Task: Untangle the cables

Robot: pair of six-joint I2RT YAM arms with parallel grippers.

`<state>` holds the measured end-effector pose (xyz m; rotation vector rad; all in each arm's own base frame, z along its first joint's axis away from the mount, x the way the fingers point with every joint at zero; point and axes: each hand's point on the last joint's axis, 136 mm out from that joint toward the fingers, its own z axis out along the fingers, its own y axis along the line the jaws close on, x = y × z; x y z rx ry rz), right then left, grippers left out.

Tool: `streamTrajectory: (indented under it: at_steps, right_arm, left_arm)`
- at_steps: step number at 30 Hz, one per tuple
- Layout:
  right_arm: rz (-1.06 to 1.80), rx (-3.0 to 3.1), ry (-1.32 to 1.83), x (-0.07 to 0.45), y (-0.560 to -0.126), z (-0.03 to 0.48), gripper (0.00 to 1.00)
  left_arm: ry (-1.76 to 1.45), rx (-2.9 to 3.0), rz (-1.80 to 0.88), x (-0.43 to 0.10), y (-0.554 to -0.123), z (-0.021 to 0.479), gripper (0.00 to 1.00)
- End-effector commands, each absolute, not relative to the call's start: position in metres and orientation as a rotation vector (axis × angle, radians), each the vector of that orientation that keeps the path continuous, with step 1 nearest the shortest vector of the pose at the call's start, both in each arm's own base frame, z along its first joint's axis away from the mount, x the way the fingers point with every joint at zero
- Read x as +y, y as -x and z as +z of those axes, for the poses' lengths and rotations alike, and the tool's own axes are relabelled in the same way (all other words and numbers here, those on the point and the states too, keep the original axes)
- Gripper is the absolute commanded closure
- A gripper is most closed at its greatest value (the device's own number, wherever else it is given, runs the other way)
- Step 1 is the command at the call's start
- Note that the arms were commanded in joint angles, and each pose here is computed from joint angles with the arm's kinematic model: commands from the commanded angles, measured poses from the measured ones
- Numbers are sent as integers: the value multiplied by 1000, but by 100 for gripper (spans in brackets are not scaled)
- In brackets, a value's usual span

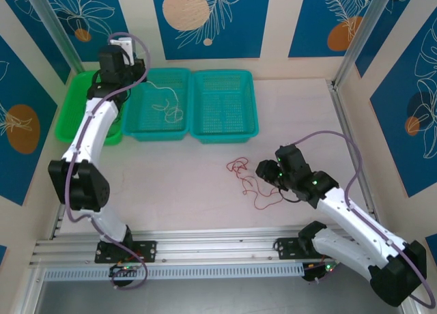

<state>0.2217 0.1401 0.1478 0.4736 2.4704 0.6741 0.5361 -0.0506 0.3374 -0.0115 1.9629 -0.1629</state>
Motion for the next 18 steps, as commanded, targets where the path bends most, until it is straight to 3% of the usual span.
streamTrajectory:
  at_steps: [1,3,5,7,8,12,18]
  right_arm:
    - [677,2480,-461,135,-210,156,56]
    - [681,2469,-472,133,-209,157,56]
    - [685,2464,-479,132,-208,157,55]
    - [685,2467,-480,132,-208,156,55]
    - [686,2469,-480,133,-208,155,55]
    - [681,2476,-475,134,-210,153,54]
    - [670,2495,-445,139,-218,147,53]
  left_arm:
    - [24,2023,-178,-48,-543,319,100]
    - [31,2084,-178,-47,-546,290,97]
    - [44,2147,-191,-48,-546,260,74]
    - [27,2184,-237,-53,-542,239,44]
    - [17,2191,-252,-55,-538,234,37]
    - [22,2129,-310,-60,-520,249,22]
    - [-31,1962,-512,-94,-468,315,21]
